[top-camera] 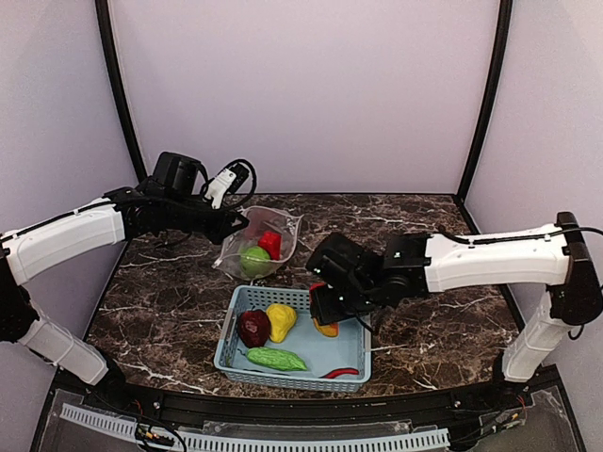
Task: Place the food in the zip-top bag and seal the zipper
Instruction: Pick up the fake fruit from the bin, then place the fake fruit in the zipper food storage bag.
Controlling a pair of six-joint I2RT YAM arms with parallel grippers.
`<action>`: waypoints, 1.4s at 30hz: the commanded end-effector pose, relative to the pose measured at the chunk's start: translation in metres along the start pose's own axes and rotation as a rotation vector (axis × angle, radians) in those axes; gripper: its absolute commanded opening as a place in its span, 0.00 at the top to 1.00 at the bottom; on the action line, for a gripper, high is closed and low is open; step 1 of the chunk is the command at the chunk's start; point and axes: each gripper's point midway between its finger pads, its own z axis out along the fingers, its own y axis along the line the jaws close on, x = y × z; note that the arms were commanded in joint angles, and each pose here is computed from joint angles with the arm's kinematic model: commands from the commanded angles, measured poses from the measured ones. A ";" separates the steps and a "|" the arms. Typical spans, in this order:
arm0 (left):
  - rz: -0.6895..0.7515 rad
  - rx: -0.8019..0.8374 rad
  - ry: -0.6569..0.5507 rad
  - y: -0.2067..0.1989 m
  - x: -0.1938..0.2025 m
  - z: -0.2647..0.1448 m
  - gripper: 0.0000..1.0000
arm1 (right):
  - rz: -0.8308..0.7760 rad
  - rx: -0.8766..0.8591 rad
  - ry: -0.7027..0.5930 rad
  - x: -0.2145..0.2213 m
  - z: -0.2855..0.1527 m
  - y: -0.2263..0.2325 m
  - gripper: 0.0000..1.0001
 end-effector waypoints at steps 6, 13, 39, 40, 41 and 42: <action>-0.006 0.039 -0.003 -0.009 0.001 -0.008 0.99 | -0.083 -0.182 -0.355 -0.095 -0.094 0.042 0.56; -0.005 0.039 -0.003 -0.009 0.001 -0.008 0.99 | -0.200 -0.225 -0.551 -0.151 -0.112 0.069 0.53; -0.010 0.052 0.004 -0.010 0.003 -0.005 0.99 | -0.413 -0.168 -0.580 -0.183 -0.025 0.078 0.53; -0.009 0.051 0.004 -0.010 0.003 -0.006 0.99 | -0.409 -0.166 -0.571 -0.180 -0.022 0.077 0.53; -0.010 0.052 0.004 -0.010 0.003 -0.006 0.99 | -0.403 -0.164 -0.562 -0.177 -0.020 0.075 0.52; -0.010 0.051 0.003 -0.010 0.002 -0.006 0.99 | -0.399 -0.158 -0.553 -0.176 -0.017 0.073 0.52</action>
